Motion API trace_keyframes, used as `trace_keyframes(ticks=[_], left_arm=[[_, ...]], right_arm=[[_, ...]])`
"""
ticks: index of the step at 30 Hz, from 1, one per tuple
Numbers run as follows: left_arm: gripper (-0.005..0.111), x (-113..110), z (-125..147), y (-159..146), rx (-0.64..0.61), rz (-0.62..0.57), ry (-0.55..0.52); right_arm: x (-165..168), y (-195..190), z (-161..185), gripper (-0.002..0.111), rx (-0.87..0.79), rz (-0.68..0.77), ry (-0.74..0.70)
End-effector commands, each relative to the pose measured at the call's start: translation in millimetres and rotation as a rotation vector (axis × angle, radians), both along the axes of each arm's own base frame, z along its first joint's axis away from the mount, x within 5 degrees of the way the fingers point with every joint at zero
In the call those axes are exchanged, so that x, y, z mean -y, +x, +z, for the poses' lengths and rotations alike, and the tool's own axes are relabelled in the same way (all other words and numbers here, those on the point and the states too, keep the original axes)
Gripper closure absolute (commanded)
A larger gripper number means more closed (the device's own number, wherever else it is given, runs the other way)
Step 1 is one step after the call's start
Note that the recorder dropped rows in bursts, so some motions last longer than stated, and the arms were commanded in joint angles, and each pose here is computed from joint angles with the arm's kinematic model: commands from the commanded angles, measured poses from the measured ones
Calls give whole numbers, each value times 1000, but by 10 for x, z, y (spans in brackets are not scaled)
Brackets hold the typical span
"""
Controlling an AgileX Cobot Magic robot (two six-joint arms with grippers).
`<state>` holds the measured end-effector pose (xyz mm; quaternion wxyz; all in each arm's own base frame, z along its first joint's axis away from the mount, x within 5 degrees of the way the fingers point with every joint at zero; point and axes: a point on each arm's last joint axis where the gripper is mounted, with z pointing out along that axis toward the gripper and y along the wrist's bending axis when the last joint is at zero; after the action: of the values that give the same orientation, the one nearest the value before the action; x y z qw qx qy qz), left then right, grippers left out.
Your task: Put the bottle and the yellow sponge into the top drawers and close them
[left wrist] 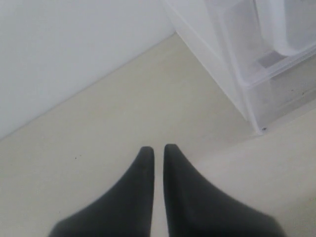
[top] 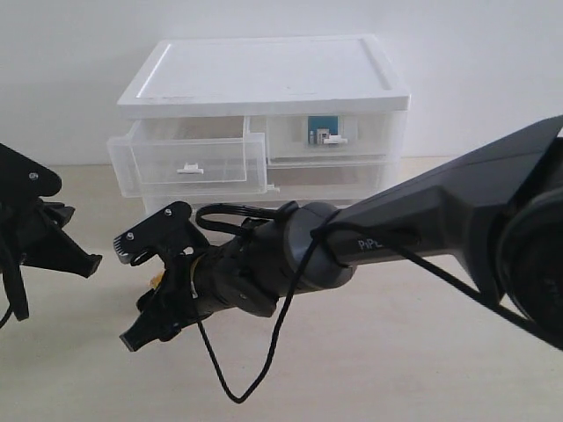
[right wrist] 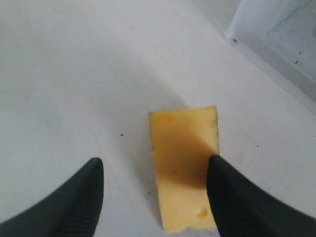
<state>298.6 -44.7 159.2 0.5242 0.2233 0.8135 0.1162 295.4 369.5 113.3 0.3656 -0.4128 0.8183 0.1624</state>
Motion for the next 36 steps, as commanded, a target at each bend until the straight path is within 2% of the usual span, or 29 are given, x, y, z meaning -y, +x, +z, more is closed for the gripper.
trace_keyframes(ticks=[1,3,9,11,18,24,26,32,36], left_arm=[[103,-20,28,-6,17,12,-3],[103,-20,28,-6,17,12,-3],[103,-20,28,-6,17,12,-3],[103,-20,28,-6,17,12,-3],[103,-20,28,-6,17,12,-3],[103,-20,29,-5,19,12,-3],[103,-20,29,-5,19,12,-3],[103,-21,31,-4,21,13,-3],[103,-21,31,-4,21,13,-3]], right_arm=[[-33,80,5,66,23,4,7],[-52,102,-12,71,29,10,1],[-49,104,-49,71,34,23,-24],[-49,104,-49,74,44,35,-32],[-40,101,-58,108,62,62,-65],[-15,94,-81,108,58,74,-110],[1,90,-95,103,57,84,-139],[27,82,-109,59,67,116,-197],[23,84,-105,56,116,178,-230]])
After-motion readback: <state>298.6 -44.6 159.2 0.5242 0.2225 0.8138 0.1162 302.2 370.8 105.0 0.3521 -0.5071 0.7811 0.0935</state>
